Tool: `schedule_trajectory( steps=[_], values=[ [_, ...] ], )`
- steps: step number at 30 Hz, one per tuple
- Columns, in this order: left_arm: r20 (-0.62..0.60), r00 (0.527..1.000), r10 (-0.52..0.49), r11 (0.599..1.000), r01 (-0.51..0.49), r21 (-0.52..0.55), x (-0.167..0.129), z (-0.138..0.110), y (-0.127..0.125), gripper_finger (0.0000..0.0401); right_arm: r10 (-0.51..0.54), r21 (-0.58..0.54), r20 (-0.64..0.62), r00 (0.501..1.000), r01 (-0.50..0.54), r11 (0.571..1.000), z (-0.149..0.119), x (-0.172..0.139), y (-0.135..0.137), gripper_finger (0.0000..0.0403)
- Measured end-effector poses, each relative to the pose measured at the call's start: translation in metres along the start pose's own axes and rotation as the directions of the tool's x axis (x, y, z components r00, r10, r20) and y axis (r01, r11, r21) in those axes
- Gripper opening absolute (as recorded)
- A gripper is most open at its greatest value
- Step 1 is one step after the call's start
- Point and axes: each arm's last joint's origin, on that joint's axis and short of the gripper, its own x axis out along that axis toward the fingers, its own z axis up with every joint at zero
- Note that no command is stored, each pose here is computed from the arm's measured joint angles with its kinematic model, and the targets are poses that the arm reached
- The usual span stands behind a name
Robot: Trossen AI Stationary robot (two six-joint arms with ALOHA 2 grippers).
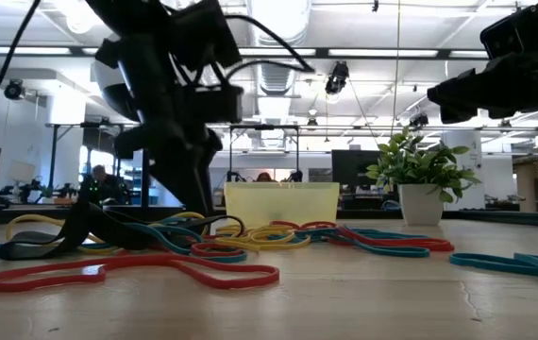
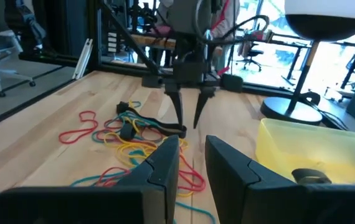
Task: Pick and place rubber bands into bin
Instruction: Put the black rubber band into the yellow bin
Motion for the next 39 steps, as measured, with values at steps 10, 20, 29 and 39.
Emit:
schedule_trajectory(
  steps=[10, 20, 29, 39],
  values=[
    [-0.060, 0.998, 0.001, 1.000, -0.001, 0.009, 0.018, -0.004, -0.003, 0.0098, 0.000, 0.001, -0.001, 1.000, 0.000, 1.000, 0.000, 0.000, 0.000, 0.0068],
    [-0.053, 0.997, 0.048, 0.997, -0.045, 0.064, 0.016, -0.004, -0.001, 0.0005, 0.001, 0.000, -0.001, 1.000, -0.001, 1.000, 0.000, 0.000, 0.000, 0.0068],
    [0.038, 0.994, 0.102, 0.993, -0.104, 0.057, -0.002, 0.015, 0.003, 0.0000, 0.003, -0.001, -0.001, 1.000, -0.003, 1.000, 0.000, 0.000, 0.000, 0.0068],
    [0.217, 0.953, 0.211, 0.969, -0.233, 0.081, -0.049, 0.050, 0.012, 0.0000, 0.003, -0.001, -0.002, 1.000, -0.003, 1.000, 0.000, 0.000, 0.000, 0.0068]
  ],
)
